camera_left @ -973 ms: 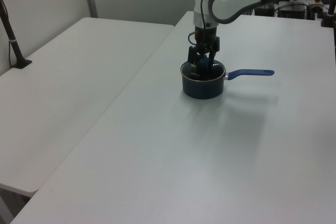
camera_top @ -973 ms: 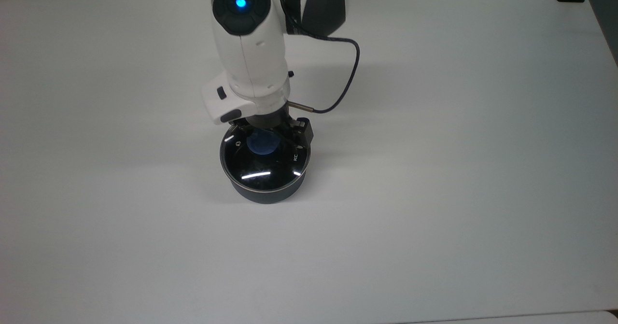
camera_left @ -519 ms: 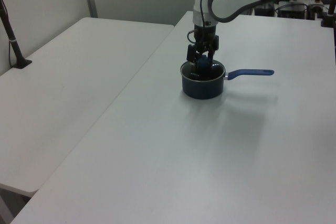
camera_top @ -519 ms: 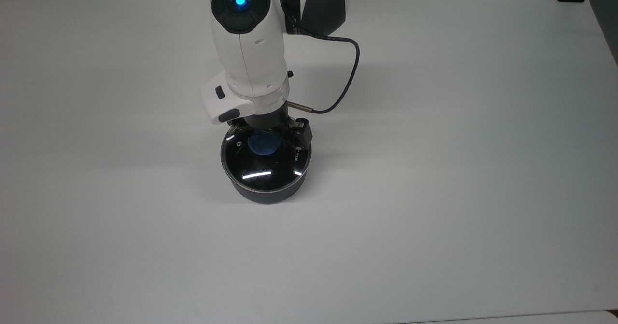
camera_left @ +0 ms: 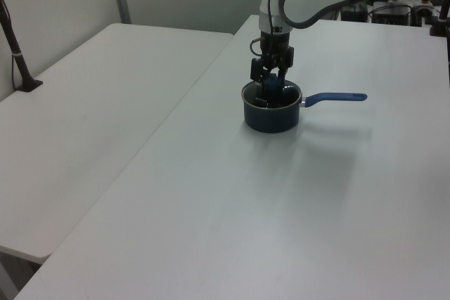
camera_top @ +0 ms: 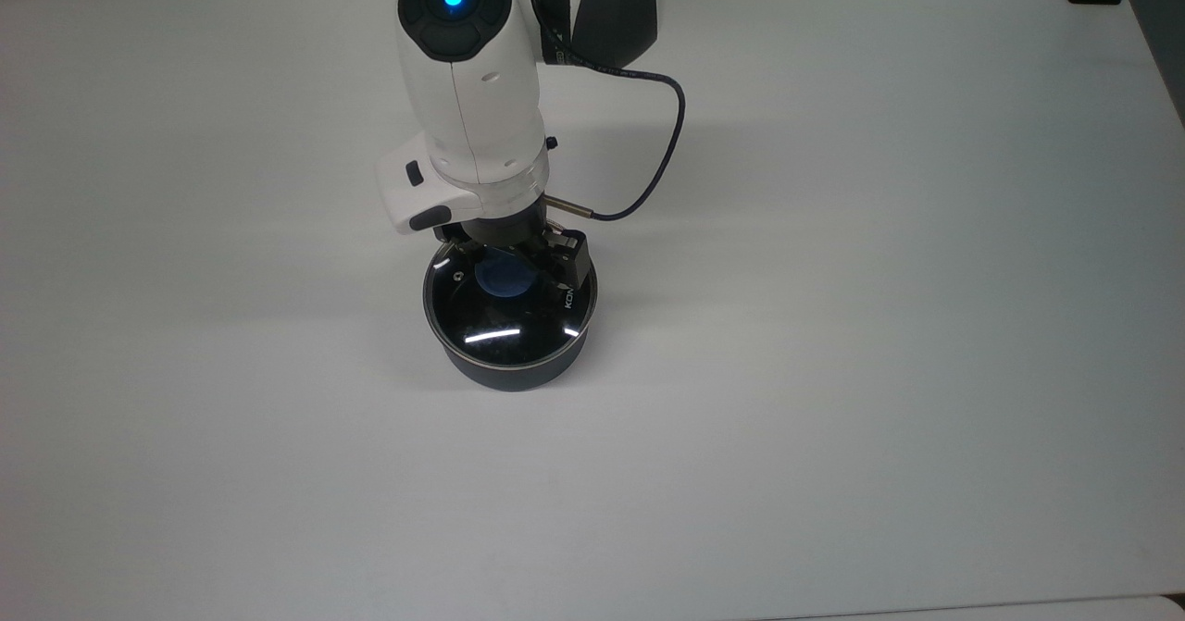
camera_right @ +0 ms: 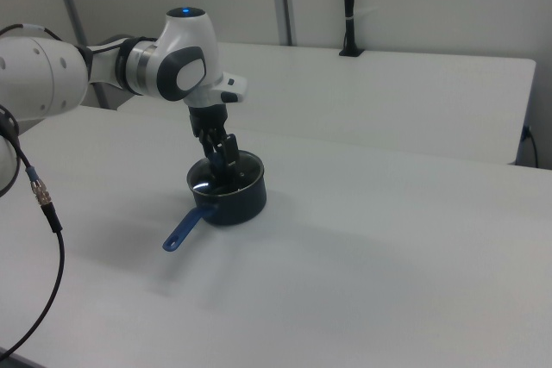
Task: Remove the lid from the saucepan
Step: 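Lower the open gripper around the blue lid knob and close it, then lift the glass lid up off the saucepan rim by its knob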
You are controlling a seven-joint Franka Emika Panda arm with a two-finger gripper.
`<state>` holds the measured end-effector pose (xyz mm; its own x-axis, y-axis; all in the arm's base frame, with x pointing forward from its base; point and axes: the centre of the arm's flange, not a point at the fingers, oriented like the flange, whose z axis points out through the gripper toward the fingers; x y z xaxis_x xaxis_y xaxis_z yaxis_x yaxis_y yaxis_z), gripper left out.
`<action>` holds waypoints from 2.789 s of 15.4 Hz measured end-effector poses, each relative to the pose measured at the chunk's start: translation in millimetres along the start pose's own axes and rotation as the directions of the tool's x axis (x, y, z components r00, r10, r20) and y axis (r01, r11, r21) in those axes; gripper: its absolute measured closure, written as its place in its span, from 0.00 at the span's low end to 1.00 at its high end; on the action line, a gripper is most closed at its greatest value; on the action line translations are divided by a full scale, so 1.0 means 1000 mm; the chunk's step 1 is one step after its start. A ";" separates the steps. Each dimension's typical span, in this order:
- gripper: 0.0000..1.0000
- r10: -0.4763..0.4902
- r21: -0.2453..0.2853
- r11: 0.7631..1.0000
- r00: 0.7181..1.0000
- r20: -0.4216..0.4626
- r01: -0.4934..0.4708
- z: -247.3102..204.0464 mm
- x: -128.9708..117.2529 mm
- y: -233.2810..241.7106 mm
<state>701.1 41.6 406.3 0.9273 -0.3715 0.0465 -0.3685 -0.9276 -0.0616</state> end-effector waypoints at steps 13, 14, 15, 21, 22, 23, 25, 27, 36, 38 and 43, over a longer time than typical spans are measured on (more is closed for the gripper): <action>0.40 0.003 -0.003 1.000 1.000 -0.027 -0.003 -0.013 0.005 0.004; 0.40 0.006 -0.002 1.000 0.999 -0.037 -0.006 -0.019 0.007 0.007; 0.40 0.010 0.002 1.000 0.999 -0.045 -0.010 -0.024 0.008 0.009; 0.40 0.019 0.016 1.000 0.996 -0.085 -0.018 -0.061 0.009 0.022; 0.40 0.019 0.015 1.000 0.996 -0.083 -0.018 -0.063 0.009 0.024; 0.40 0.016 0.011 1.000 0.997 -0.070 -0.015 -0.064 0.007 0.025; 0.40 -0.007 -0.003 1.000 1.000 -0.026 0.007 -0.068 0.000 0.027; 0.40 -0.033 -0.010 0.999 0.999 0.009 0.033 -0.072 -0.007 0.027; 0.40 -0.148 -0.017 0.988 0.983 0.111 0.151 -0.046 -0.065 -0.011; 0.40 -0.154 -0.015 0.988 0.982 0.113 0.157 -0.048 -0.070 -0.013; 0.40 -0.183 -0.008 0.983 0.975 0.123 0.185 -0.049 -0.080 -0.012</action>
<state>628.1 80.4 452.5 0.9800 -0.1877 -0.0657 -0.1907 -0.9807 -0.0434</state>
